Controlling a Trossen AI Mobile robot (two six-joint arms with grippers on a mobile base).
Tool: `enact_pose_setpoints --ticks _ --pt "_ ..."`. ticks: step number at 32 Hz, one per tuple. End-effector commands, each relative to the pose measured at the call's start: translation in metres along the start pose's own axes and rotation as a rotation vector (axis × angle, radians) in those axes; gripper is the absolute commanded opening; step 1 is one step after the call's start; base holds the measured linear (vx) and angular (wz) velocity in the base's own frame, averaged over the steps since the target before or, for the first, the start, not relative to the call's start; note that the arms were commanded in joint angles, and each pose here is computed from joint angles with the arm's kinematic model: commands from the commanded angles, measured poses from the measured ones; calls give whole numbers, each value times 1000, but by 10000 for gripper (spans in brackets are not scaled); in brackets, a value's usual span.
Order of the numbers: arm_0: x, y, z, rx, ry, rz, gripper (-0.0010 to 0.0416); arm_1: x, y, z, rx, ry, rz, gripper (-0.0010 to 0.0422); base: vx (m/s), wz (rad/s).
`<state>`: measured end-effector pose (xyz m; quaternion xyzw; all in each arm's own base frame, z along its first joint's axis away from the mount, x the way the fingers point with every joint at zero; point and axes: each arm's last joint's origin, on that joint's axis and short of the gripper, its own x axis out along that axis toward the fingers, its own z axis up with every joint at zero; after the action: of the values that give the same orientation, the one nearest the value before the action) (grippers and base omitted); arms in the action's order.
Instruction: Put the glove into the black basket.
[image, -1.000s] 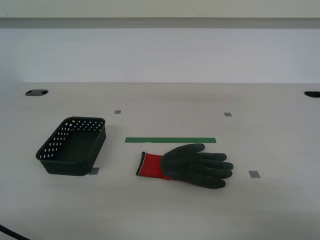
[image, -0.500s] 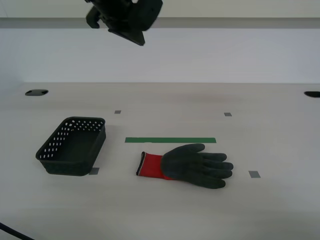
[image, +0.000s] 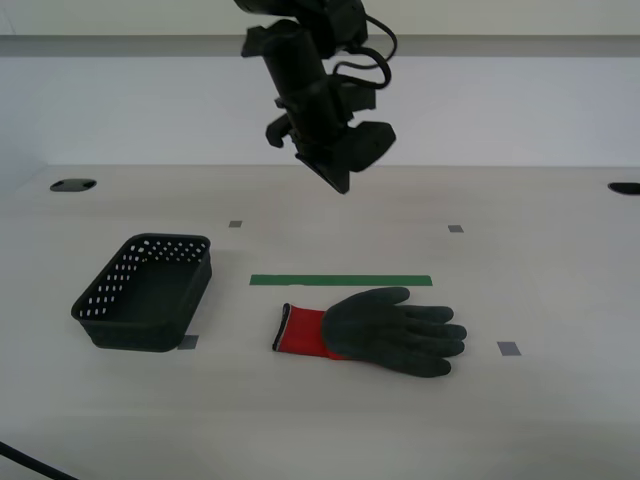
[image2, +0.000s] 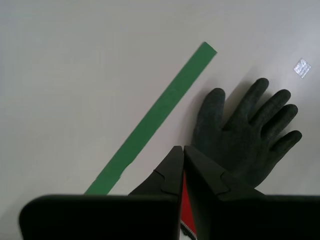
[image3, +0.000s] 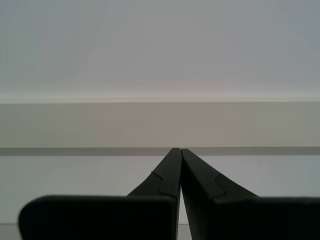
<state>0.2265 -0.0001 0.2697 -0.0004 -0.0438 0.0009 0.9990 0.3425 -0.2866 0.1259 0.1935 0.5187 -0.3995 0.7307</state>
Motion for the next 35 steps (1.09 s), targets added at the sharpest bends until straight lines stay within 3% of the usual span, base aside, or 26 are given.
enact_pose_setpoints --ticks 1,4,9,14,16,20,25,35 --pt "0 0 0 0 -3 1 1 22 -6 4 23 32 -17 0 0 0" --pt "0 0 0 0 0 1 1 46 -11 6 38 64 -29 4 0 0" --pt "0 0 0 0 5 1 0 75 -17 5 52 112 -44 57 0 0" --pt "0 0 -2 0 27 1 1 96 -31 -2 61 162 -59 169 0 0" --pt "0 0 -3 1 30 1 0 97 -38 -3 35 173 -62 205 0 0" --pt "0 0 -3 0 31 0 1 100 -50 -3 27 181 -67 246 0 0" --pt "0 0 -3 0 32 1 1 120 -60 -15 6 233 -72 273 0 0" --pt "0 0 -4 0 46 1 1 147 -68 -28 13 259 -36 275 0 0"
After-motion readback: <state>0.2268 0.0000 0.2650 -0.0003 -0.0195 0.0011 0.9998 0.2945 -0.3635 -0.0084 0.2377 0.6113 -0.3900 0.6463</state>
